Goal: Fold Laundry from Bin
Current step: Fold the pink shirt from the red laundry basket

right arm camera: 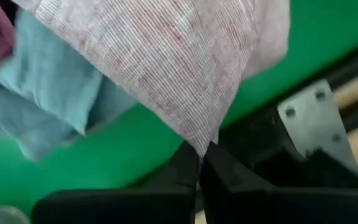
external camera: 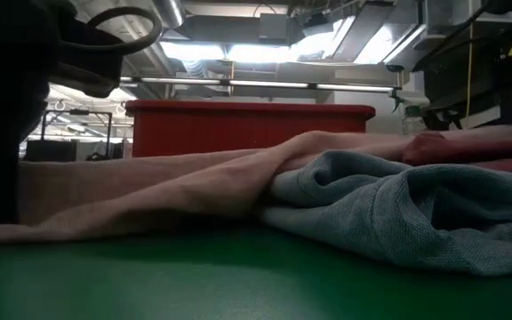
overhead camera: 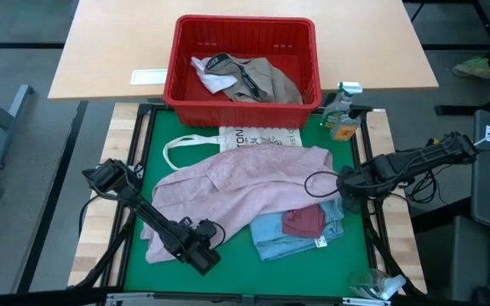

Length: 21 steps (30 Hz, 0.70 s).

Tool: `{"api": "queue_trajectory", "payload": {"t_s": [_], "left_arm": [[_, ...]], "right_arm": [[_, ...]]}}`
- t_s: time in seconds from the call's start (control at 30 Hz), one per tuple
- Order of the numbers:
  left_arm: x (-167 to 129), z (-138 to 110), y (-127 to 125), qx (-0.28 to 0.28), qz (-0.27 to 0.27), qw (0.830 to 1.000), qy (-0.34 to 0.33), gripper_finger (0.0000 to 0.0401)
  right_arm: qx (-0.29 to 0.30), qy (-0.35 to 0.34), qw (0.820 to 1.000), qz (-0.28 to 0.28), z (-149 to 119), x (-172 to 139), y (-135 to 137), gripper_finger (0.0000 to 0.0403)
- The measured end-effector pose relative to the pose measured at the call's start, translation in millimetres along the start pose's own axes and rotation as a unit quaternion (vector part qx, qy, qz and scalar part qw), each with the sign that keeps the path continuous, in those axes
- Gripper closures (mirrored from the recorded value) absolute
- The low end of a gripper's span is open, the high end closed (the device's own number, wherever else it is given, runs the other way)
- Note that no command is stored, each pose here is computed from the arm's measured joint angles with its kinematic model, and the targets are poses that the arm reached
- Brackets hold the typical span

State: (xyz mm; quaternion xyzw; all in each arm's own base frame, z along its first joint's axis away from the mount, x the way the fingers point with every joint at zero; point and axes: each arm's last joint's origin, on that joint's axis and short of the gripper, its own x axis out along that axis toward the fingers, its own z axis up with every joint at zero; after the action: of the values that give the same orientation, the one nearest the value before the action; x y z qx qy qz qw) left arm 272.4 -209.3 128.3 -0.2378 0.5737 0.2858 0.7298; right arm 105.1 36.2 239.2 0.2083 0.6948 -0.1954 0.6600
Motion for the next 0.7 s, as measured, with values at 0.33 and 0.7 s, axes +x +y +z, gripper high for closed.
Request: {"api": "queue_trajectory", "payload": {"t_s": [0.33,0.7], "left_arm": [[-9.3,-10.2,7.5,0.019,0.02,0.999,0.047,0.0399],[-46.3,3.0,6.5,0.035,-0.029,0.999,-0.006,0.0399]], "right_arm": [[0.003,0.057,0.998,0.011,-7.5,-16.5,-3.5,0.0397],[-0.001,0.068,0.997,0.023,-7.8,-17.6,-2.3,0.0396]]}}
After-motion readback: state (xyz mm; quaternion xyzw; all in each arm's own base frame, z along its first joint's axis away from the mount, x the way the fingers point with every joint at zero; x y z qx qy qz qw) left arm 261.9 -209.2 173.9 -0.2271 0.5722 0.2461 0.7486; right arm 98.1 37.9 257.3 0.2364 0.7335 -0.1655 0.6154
